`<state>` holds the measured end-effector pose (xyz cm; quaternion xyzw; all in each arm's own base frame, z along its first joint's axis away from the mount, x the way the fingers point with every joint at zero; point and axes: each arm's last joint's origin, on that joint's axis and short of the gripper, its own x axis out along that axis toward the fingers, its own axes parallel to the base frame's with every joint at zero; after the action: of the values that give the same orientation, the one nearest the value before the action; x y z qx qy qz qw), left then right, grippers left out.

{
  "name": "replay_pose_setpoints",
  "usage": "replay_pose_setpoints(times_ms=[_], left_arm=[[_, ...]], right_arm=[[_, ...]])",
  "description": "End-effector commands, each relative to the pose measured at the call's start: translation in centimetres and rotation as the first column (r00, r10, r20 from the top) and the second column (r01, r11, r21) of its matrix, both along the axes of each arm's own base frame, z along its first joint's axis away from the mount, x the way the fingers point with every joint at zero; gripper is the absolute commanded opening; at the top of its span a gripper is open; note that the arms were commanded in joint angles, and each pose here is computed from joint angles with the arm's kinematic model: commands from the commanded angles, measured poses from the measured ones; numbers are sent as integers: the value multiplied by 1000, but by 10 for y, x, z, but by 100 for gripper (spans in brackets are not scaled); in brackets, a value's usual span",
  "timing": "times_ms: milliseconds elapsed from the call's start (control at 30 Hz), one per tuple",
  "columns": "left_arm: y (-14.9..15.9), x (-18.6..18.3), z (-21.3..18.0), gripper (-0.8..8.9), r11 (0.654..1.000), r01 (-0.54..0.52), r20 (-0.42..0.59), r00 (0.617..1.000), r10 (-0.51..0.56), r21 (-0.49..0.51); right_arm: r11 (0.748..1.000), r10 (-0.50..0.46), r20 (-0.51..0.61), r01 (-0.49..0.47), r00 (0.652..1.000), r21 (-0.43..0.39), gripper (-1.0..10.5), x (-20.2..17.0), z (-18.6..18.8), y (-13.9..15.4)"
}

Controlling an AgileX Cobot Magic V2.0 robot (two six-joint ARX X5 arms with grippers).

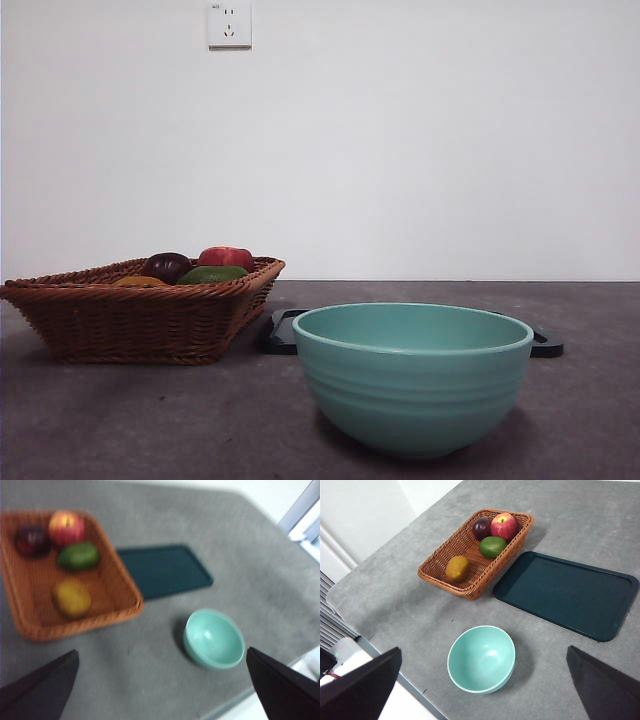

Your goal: Pick up the wifruite, put it on the bowl, pick up the plate, put it on desk

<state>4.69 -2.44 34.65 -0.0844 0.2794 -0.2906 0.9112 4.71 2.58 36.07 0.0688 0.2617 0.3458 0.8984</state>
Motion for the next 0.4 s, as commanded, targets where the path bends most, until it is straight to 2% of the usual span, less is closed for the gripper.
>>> replay_pose_setpoints(times_ms=[33,200,400], left_arm=[[-3,10,7,560,1000,-6,-58,998,7,14],[-12,41,7,560,999,-11,-201,979,20,44],[-25,86,4,557,997,-14,-340,940,39,75]], right_arm=[[1000,8,24,-8,1000,6,586,-1,5,0],[1000,8,24,-8,1000,6,586,-1,5,0],[1000,8,23,-8,1000,6,586,-1,5,0]])
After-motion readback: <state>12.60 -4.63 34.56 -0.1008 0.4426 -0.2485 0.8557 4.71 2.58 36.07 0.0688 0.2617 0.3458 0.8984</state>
